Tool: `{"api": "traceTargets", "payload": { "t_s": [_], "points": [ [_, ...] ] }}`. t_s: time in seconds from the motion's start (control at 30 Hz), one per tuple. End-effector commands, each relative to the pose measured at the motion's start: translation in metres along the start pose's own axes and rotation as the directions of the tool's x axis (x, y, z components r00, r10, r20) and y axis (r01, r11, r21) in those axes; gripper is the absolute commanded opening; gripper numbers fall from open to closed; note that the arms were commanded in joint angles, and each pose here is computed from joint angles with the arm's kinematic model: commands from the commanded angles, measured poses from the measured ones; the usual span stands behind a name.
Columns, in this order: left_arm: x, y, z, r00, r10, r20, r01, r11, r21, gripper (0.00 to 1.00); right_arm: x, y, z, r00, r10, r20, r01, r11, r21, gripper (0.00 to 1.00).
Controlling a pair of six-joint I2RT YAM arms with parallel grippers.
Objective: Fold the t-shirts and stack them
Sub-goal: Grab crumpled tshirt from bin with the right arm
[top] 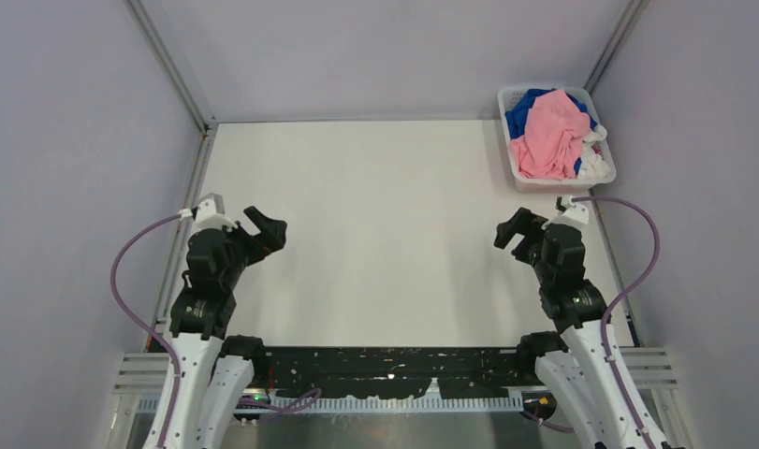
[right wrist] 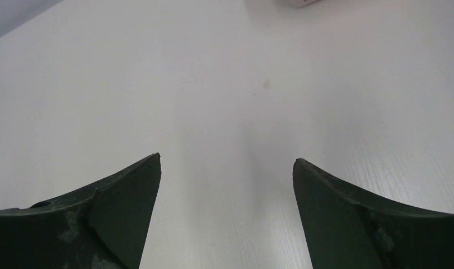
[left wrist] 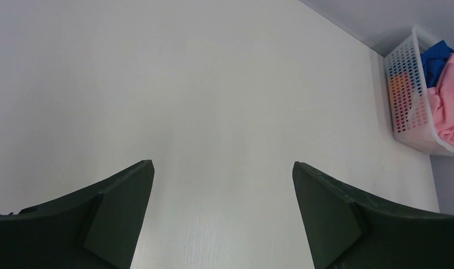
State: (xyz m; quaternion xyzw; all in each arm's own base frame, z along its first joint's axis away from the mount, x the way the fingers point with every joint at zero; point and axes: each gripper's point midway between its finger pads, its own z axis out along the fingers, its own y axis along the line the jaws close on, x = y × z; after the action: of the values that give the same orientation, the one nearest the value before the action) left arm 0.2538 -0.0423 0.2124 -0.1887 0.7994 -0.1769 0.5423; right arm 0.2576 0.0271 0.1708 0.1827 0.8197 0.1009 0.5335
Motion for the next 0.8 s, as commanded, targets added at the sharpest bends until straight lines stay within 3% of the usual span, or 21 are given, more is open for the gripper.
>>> {"api": "traceTargets", "payload": {
  "t_s": [0.0,0.2,0.53,0.67,0.77],
  "points": [
    [-0.005,-0.011,-0.003,0.999,0.024,0.024,-0.025,0.998,0.066,0.99,-0.046,0.009,-0.003,0.990,0.014,0.139,-0.015,1.000,0.005,0.95],
    [-0.005,-0.013,0.000,0.999,0.030,0.029,-0.032,0.996,0.079,0.99,-0.106,0.016,0.024,0.969,0.041,0.245,-0.055,0.997,0.051,0.95],
    [-0.002,-0.014,0.005,0.998,0.041,0.038,-0.044,0.994,0.103,0.99,-0.200,-0.037,0.163,0.992,-0.042,0.121,-0.001,0.942,0.336,0.96],
    [-0.003,-0.014,0.008,0.998,0.045,0.045,-0.049,0.993,0.104,0.99,-0.216,-0.055,0.211,0.994,-0.093,0.064,0.059,0.910,0.410,1.00],
    [-0.001,-0.010,0.013,0.998,0.048,0.037,-0.051,0.995,0.083,0.99,-0.217,-0.065,0.242,0.994,-0.107,0.007,0.093,0.893,0.441,0.95]
  ]
}}
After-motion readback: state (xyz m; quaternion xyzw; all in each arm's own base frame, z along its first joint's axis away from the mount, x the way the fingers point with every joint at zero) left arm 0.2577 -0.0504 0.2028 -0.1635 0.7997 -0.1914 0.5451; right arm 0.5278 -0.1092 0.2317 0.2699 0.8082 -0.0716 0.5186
